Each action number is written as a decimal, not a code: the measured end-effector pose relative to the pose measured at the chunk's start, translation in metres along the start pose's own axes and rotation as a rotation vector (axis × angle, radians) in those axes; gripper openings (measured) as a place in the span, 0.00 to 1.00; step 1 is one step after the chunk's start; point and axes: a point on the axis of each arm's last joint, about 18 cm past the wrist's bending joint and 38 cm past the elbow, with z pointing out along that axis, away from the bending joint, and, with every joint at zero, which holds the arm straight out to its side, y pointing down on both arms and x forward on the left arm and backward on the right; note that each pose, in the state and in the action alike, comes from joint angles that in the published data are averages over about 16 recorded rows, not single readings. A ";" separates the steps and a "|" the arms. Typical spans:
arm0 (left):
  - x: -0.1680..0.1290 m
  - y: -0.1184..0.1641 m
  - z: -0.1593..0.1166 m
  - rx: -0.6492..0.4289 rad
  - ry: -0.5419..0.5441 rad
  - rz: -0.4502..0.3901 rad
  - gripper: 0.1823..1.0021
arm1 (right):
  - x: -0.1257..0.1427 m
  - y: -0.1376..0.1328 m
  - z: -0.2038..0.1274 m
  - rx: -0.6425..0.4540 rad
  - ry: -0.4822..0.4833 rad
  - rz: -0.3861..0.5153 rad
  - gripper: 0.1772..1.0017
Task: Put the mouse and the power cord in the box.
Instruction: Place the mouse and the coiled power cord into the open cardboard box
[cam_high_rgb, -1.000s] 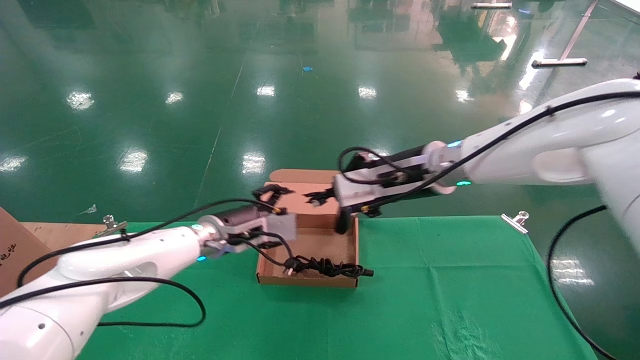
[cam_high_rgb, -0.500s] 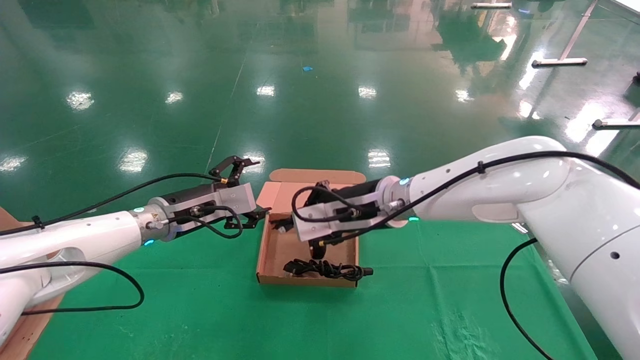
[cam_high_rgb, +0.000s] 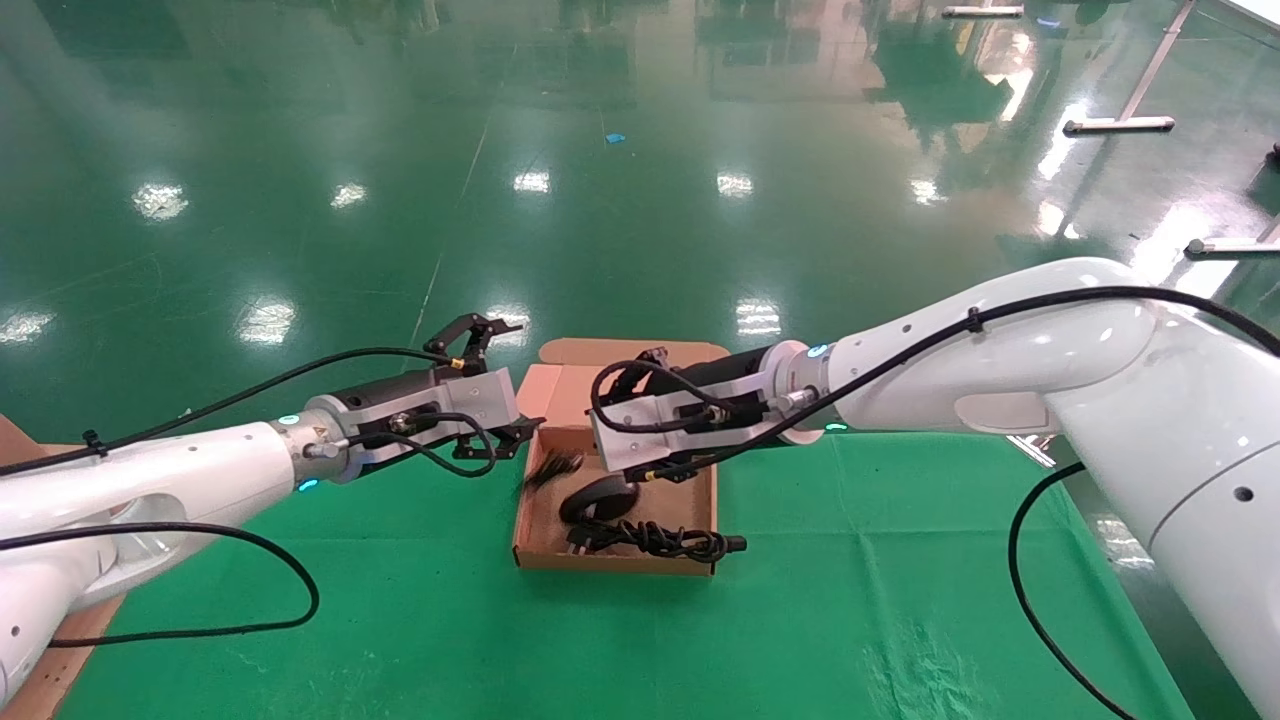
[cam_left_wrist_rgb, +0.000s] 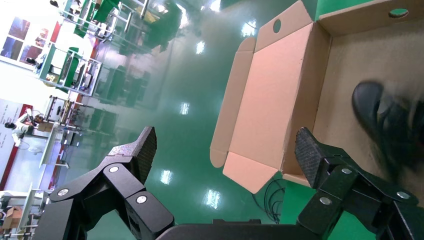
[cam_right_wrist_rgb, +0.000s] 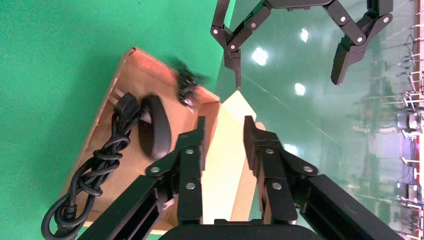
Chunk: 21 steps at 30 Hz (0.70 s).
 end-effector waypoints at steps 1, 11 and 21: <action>0.000 0.000 0.000 -0.001 0.000 0.000 1.00 | 0.000 0.000 0.000 0.000 0.000 0.000 0.18; 0.000 -0.002 -0.002 0.020 -0.004 -0.034 1.00 | -0.002 0.002 -0.005 0.014 0.005 0.025 0.40; -0.003 -0.012 -0.024 0.141 -0.021 -0.194 1.00 | -0.022 0.005 -0.020 0.117 0.030 0.197 0.69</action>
